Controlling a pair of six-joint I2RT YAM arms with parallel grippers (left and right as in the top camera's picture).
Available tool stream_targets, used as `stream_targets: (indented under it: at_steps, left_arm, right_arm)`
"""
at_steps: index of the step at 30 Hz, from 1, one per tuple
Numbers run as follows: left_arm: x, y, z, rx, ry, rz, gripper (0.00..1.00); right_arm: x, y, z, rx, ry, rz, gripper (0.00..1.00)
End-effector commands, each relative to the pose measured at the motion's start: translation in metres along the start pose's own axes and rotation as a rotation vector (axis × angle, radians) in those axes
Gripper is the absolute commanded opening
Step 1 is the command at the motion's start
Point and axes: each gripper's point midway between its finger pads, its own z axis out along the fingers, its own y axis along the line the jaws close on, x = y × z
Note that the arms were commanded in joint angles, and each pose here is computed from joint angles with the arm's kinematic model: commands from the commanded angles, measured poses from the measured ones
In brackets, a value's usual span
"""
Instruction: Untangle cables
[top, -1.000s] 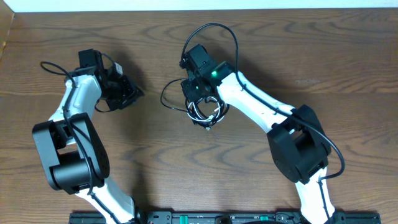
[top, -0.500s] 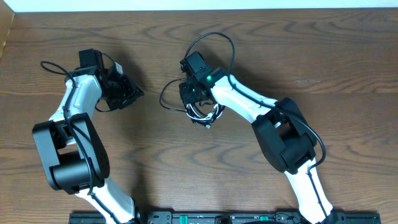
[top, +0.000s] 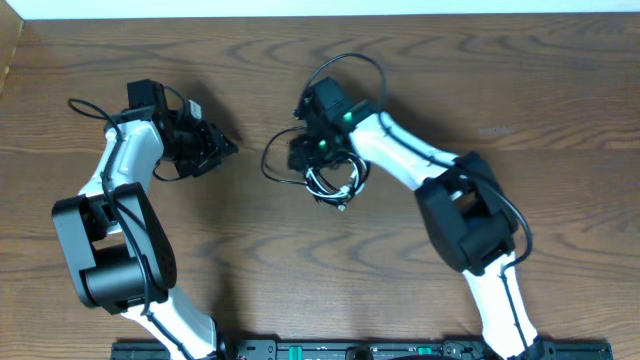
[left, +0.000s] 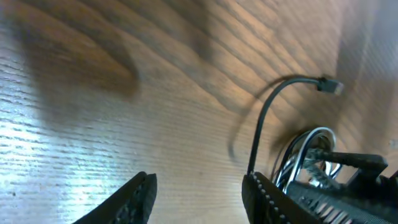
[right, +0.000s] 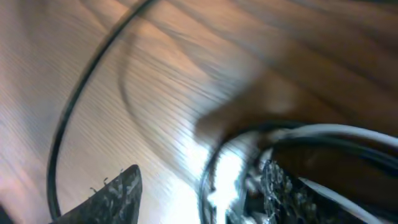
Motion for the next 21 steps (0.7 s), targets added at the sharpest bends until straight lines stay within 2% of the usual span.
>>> stream_targets:
  at_steps: [1,4,8,10,14,21]
  left_arm:
    - [-0.003,-0.031,-0.03,0.021,-0.08,0.114,0.5]
    - [0.003,-0.042,-0.033,-0.055,-0.107,0.156,0.49]
    - [0.022,-0.068,-0.017,-0.092,-0.076,0.247,0.5]
    - [0.035,-0.081,-0.004,-0.119,-0.052,0.3,0.5]
    - [0.053,-0.095,0.012,-0.196,-0.042,0.395,0.51]
    - [0.07,-0.119,0.041,-0.202,-0.038,0.446,0.57]
  right_arm:
    - [-0.014,-0.017,-0.049,0.018,-0.041,0.032,0.59]
    - [0.004,-0.035,-0.055,0.037,0.039,0.039,0.61]
    - [0.022,-0.027,-0.067,-0.043,0.116,-0.033,0.58]
    - [0.027,-0.036,-0.072,0.019,0.131,-0.004,0.6]
    - [0.048,-0.078,-0.084,0.256,0.194,0.124,0.66]
    - [0.069,-0.092,-0.076,0.303,0.241,0.193,0.68]
